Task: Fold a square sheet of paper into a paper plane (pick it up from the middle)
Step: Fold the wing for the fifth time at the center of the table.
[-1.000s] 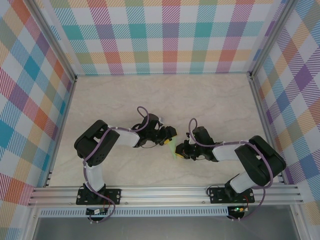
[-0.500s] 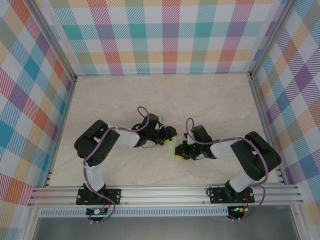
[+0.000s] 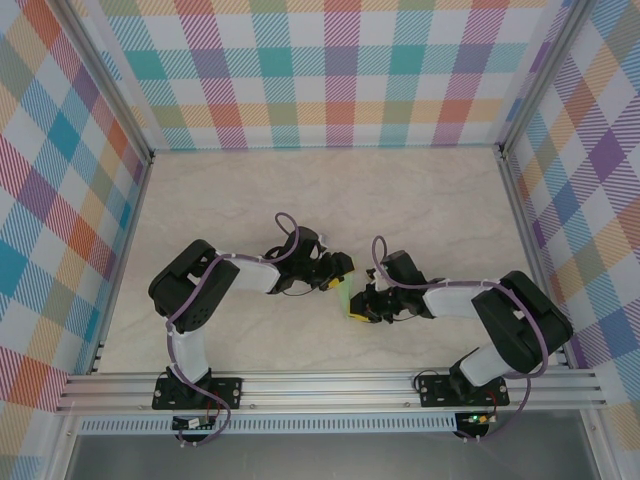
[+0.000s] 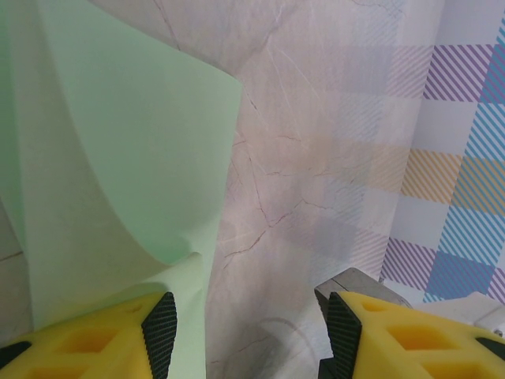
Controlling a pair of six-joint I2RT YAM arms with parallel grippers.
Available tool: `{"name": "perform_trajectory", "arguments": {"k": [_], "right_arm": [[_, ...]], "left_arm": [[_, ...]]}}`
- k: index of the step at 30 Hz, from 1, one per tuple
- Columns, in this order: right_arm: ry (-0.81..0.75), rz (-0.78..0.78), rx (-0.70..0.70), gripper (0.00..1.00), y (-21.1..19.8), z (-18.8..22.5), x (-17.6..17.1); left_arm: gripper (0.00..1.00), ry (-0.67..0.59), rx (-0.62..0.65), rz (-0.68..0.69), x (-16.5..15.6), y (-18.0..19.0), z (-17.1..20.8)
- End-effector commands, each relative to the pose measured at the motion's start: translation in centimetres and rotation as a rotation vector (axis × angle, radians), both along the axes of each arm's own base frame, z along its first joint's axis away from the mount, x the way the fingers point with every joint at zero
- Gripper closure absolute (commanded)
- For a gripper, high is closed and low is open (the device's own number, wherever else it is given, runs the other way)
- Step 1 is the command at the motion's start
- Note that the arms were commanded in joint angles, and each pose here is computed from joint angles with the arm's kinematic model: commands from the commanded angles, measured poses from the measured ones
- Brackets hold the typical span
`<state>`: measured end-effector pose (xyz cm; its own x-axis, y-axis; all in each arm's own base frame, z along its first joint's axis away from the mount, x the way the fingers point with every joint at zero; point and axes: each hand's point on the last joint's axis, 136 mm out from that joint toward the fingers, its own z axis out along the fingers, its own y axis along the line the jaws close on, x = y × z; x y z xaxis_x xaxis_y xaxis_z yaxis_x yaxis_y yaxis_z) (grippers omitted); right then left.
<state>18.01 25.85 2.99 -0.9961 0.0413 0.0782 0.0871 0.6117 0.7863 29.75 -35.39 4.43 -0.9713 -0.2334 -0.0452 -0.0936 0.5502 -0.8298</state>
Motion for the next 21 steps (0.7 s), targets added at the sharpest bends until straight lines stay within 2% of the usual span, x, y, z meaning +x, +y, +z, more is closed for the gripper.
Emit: {"name": "perform_trajectory", "arguments": {"k": [1, 12, 18, 21], "right_arm": [[0.003, 0.034, 0.011, 0.83, 0.4, 0.5, -0.4], [-0.065, -0.027, -0.051, 0.79, 0.2, 1.0, 1.7], [-0.081, -0.023, -0.026, 0.83, 0.8, 1.5, 2.3], [-0.060, -0.005, -0.021, 0.89, 0.9, 1.2, 2.0]], "left_arm": [[0.44, 0.038, 0.054, -0.011, -0.7, 0.2, -1.9], [0.44, 0.042, 0.054, -0.022, -1.0, -0.1, -2.1], [0.44, 0.040, 0.054, -0.024, -1.0, -0.2, -2.0], [0.44, 0.042, 0.055, -0.026, -1.1, -0.3, -2.0]]}}
